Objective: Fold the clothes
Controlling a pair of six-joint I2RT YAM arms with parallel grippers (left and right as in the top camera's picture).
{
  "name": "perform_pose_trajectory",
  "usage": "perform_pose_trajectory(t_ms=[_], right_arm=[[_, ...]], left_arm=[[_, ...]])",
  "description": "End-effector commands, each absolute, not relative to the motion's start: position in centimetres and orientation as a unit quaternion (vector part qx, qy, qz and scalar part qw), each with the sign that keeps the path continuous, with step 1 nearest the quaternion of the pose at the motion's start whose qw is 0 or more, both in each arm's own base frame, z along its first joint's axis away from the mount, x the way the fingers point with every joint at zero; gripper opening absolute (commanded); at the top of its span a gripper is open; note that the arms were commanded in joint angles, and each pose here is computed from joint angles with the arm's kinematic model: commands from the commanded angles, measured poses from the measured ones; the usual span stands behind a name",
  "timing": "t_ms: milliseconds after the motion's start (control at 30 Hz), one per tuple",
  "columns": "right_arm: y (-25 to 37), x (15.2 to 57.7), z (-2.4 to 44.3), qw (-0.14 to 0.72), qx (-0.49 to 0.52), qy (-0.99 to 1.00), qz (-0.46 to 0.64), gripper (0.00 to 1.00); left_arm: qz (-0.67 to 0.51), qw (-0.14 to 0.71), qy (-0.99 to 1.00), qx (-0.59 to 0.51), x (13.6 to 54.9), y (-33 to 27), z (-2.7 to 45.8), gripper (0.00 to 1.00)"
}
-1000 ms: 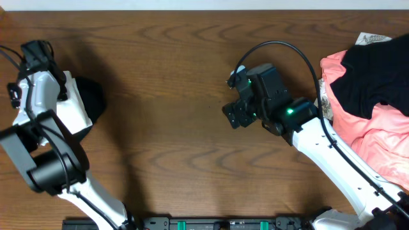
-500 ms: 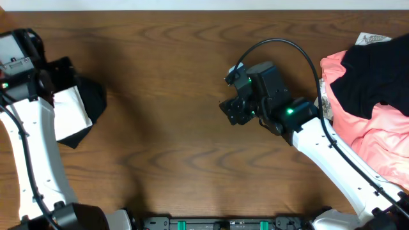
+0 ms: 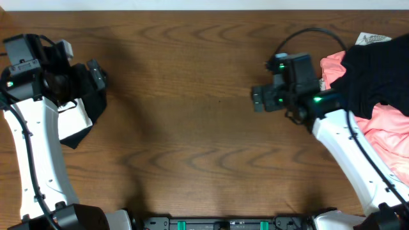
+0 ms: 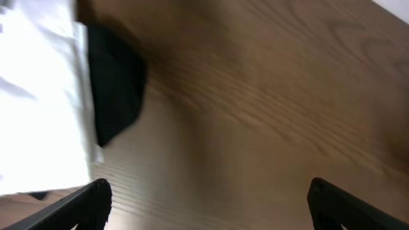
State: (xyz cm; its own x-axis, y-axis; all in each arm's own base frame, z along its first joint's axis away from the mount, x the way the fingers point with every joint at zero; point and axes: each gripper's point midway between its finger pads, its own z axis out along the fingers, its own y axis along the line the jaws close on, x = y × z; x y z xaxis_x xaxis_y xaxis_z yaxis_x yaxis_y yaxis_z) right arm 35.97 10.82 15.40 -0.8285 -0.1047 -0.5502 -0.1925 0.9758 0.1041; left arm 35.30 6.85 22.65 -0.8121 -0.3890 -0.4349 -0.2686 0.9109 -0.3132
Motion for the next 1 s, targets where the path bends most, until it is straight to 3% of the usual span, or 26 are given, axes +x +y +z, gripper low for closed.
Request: perform_pose_trajectory(t_ms=[0, 200, 467, 733, 967], right_arm=[[7.1, 36.1, 18.9, 0.318, -0.021, 0.946, 0.064, 0.99], [2.0, 34.0, 22.2, 0.349, 0.042, 0.935, 0.044, 0.99], [0.9, 29.0, 26.0, 0.391, 0.047, 0.919, 0.020, 0.99], [2.4, 24.2, 25.7, 0.442, 0.008, 0.896, 0.027, 0.99], [3.3, 21.5, 21.6, 0.428, 0.017, 0.901, 0.062, 0.99]], left_arm=[[-0.142, 0.259, 0.946, -0.135, 34.8, 4.3, 24.0, 0.98], [-0.092, 0.301, 0.947, -0.063, 32.8, 1.5, 27.2, 0.98], [-0.079, 0.394, 0.915, -0.029, 27.1, -0.1, 31.8, 0.98], [-0.072, 0.441, 0.894, -0.020, 20.6, -0.9, 29.2, 0.98], [-0.072, 0.439, 0.895, -0.021, 18.9, -1.2, 26.4, 0.98]])
